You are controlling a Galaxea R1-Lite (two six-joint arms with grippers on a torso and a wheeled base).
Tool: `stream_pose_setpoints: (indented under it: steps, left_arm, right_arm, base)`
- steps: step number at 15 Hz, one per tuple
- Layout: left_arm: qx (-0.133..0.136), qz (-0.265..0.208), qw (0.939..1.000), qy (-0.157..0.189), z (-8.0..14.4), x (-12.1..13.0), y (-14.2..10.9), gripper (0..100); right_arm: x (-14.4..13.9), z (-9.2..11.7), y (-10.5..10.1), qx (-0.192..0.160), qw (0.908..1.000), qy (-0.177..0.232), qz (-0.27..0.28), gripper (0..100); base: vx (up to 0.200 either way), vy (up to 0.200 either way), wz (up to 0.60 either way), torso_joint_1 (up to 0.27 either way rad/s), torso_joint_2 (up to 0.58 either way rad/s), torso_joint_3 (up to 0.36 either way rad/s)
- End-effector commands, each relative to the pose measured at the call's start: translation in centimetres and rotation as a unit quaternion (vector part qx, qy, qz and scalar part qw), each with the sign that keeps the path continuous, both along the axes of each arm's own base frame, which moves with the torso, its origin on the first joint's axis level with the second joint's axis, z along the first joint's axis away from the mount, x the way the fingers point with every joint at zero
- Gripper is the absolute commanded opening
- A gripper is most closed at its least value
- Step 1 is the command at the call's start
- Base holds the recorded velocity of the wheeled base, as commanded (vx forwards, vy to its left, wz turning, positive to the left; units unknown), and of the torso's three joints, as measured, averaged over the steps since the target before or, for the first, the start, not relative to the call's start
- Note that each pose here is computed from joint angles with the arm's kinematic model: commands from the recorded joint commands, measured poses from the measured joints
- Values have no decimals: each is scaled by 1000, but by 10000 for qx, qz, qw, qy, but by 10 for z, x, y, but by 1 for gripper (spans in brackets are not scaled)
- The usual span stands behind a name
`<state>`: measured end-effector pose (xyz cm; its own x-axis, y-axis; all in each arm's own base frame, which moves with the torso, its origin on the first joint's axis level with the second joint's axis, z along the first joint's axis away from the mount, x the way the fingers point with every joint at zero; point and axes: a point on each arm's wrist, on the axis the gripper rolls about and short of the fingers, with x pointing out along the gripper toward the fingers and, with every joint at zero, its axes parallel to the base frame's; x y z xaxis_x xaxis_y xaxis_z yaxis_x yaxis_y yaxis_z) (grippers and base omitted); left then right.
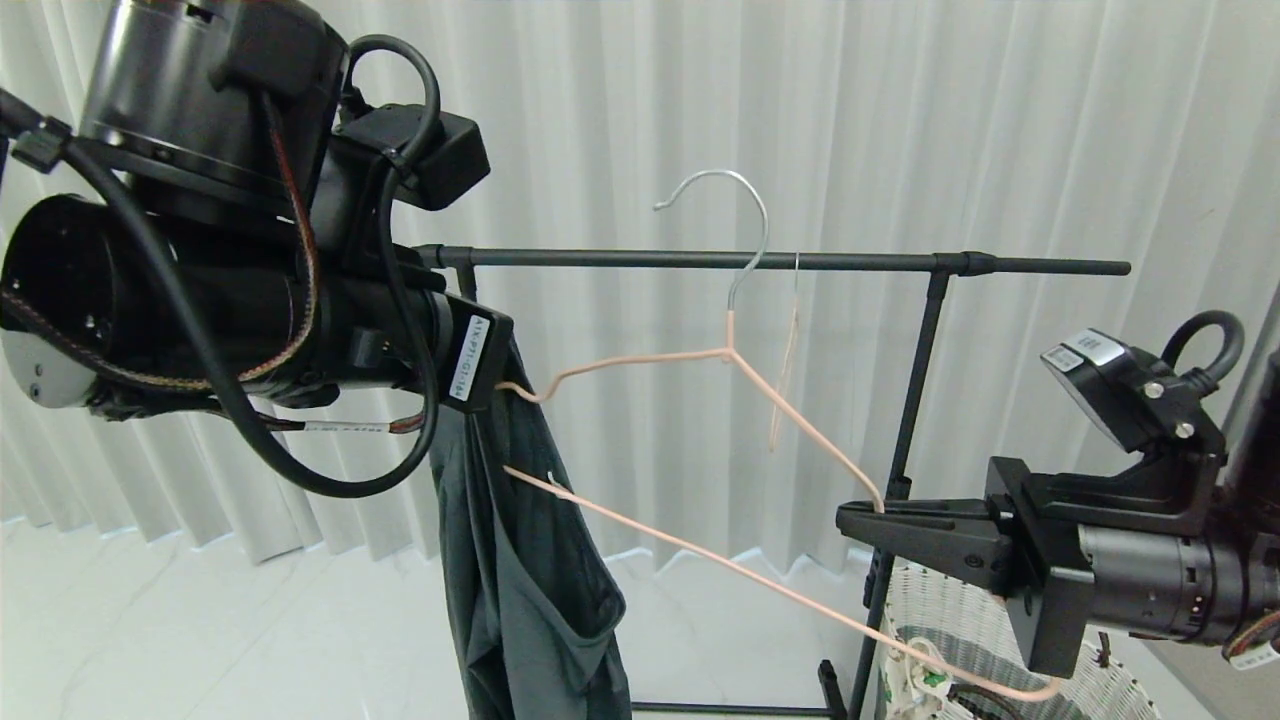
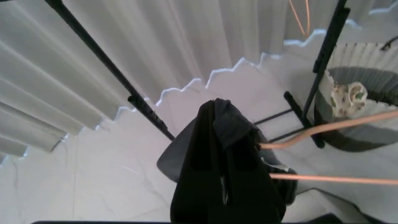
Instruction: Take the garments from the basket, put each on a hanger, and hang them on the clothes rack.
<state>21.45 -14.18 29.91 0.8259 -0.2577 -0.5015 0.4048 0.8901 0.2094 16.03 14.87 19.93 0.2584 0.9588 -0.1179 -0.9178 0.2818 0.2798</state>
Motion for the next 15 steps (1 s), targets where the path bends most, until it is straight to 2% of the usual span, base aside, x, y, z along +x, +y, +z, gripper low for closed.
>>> stream_pose_setpoints:
  steps: [1, 2, 5, 10, 15]
  left_arm:
    - [50, -33, 10000, 65, -4, -1, 0, 0]
    - [61, -103, 9998, 135, -7, -1, 0, 0]
    - [-173, -548, 9979, 294, -7, -3, -3, 0]
    - [-412, -1024, 9935, 279, 0, -9, -13, 0]
    - [-770, -1205, 9893, 281, 10, -16, -22, 0]
  right_arm:
    - [2, -7, 0, -104, 9999, 60, 37, 0]
    - [2, -8, 1, -105, 9998, 61, 162, 0]
    - [2, -10, 5, -118, 9995, 55, 295, 0]
    - [-4, -19, 19, -119, 9980, 116, 602, 0]
    - [-9, -20, 28, 244, 9961, 333, 777, 0]
  base:
    - [0, 0, 0, 0, 0, 0]
    - [0, 0, 0, 0, 0, 0]
    - [0, 0, 0, 0, 0, 0]
    - [0, 0, 0, 0, 0, 0]
    - [0, 0, 0, 0, 0, 0]
